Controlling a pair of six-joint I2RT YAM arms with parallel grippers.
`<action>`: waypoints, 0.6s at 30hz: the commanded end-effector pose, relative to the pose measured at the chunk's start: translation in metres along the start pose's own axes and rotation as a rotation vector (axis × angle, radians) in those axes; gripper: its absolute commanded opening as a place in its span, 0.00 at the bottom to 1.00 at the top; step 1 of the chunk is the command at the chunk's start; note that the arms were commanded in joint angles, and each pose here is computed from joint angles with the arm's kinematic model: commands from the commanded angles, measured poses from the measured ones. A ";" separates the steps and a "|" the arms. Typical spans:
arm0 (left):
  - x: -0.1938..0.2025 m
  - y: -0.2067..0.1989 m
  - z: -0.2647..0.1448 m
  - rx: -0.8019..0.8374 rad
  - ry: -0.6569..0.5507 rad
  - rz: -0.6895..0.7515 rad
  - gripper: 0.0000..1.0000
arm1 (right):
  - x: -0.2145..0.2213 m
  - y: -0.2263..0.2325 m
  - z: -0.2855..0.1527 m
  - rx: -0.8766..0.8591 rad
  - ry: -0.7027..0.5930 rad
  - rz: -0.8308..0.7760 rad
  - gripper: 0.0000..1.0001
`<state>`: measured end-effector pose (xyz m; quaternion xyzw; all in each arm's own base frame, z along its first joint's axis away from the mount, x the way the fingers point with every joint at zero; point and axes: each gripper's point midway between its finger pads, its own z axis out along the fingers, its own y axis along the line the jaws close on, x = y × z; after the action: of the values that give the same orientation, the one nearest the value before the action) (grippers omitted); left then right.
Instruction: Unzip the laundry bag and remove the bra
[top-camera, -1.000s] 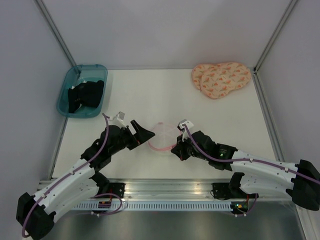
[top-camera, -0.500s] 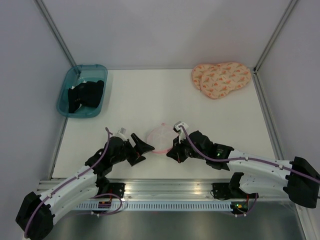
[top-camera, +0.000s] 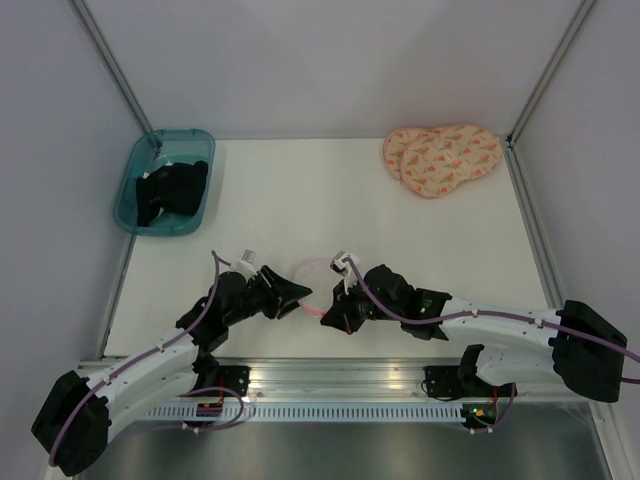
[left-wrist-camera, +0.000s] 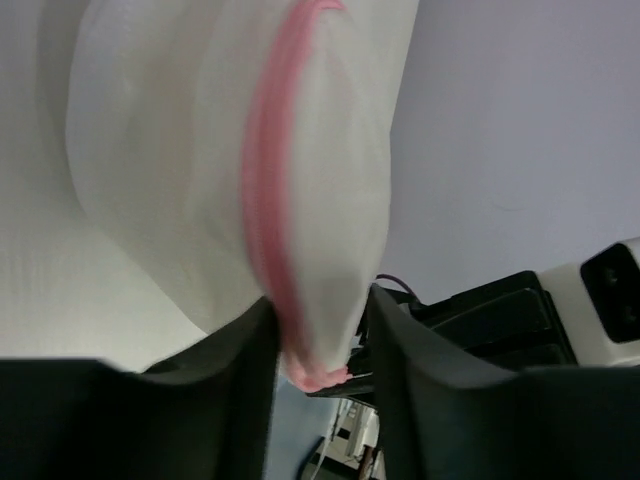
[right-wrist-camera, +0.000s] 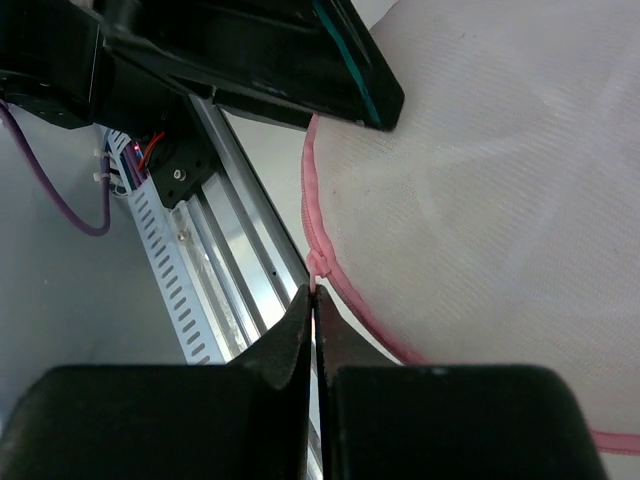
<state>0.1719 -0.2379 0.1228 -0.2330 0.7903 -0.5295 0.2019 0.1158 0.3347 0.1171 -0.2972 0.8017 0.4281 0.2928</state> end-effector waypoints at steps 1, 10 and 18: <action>0.004 -0.011 0.005 0.070 0.028 -0.008 0.39 | -0.020 0.018 0.002 -0.064 -0.056 -0.030 0.00; -0.002 -0.014 0.008 0.035 0.005 0.036 0.02 | -0.016 -0.009 -0.007 0.112 -0.018 -0.031 0.00; -0.007 -0.018 0.013 0.011 -0.003 0.107 0.02 | 0.025 -0.066 -0.033 0.416 0.125 -0.003 0.00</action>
<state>0.1801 -0.2444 0.1221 -0.2216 0.7971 -0.5221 0.2072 0.1291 0.3050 0.0941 -0.2773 0.8551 0.3260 0.2927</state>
